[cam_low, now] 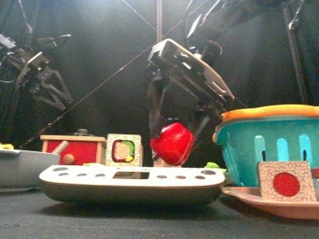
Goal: Place apple on stove
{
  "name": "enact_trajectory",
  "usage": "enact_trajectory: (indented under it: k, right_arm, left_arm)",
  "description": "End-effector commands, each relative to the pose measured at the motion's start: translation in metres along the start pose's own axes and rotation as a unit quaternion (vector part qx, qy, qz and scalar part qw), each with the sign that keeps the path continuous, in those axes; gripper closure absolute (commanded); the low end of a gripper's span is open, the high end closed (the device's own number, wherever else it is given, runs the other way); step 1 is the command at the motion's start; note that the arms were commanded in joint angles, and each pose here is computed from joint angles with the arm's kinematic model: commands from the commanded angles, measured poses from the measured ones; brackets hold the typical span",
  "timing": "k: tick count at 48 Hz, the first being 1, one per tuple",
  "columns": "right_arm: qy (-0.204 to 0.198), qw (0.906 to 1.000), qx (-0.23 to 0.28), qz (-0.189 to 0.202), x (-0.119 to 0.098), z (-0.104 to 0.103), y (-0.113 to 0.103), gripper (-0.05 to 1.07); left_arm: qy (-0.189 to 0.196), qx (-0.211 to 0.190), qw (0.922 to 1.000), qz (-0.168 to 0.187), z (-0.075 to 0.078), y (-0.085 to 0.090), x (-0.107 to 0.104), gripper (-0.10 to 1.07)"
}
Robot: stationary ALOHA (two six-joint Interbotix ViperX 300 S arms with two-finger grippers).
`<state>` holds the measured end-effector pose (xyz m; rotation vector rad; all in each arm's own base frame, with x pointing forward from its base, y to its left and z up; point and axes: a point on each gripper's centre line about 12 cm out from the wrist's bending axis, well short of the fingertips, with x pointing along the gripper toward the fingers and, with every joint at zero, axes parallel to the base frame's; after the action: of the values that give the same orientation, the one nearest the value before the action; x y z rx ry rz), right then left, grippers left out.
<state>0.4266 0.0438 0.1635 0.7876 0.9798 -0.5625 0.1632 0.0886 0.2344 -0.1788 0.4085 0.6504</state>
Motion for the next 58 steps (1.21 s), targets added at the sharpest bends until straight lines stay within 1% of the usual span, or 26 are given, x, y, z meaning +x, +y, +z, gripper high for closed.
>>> enact_trajectory:
  k: [1,16,32,58]
  right_arm:
    - [-0.013,0.9997,0.002,0.021,-0.013,0.008,0.009,0.05]
    - [-0.015,0.9997,0.002,0.019,-0.017,0.011,0.012,0.04]
    - [-0.006,0.9998,0.005,-0.019,-0.025,0.016,0.013,0.04]
    - [-0.008,0.9997,0.001,-0.021,-0.027,0.016,0.014,0.04]
  left_arm:
    - [-0.007,0.001,1.0,-0.003,0.006,-0.001,-0.001,0.07]
    - [-0.007,0.001,1.0,-0.003,0.006,-0.001,-0.001,0.07]
    - [-0.007,0.001,1.0,-0.003,0.006,-0.001,-0.001,0.07]
    - [-0.007,0.001,1.0,-0.003,0.006,-0.001,-0.001,0.07]
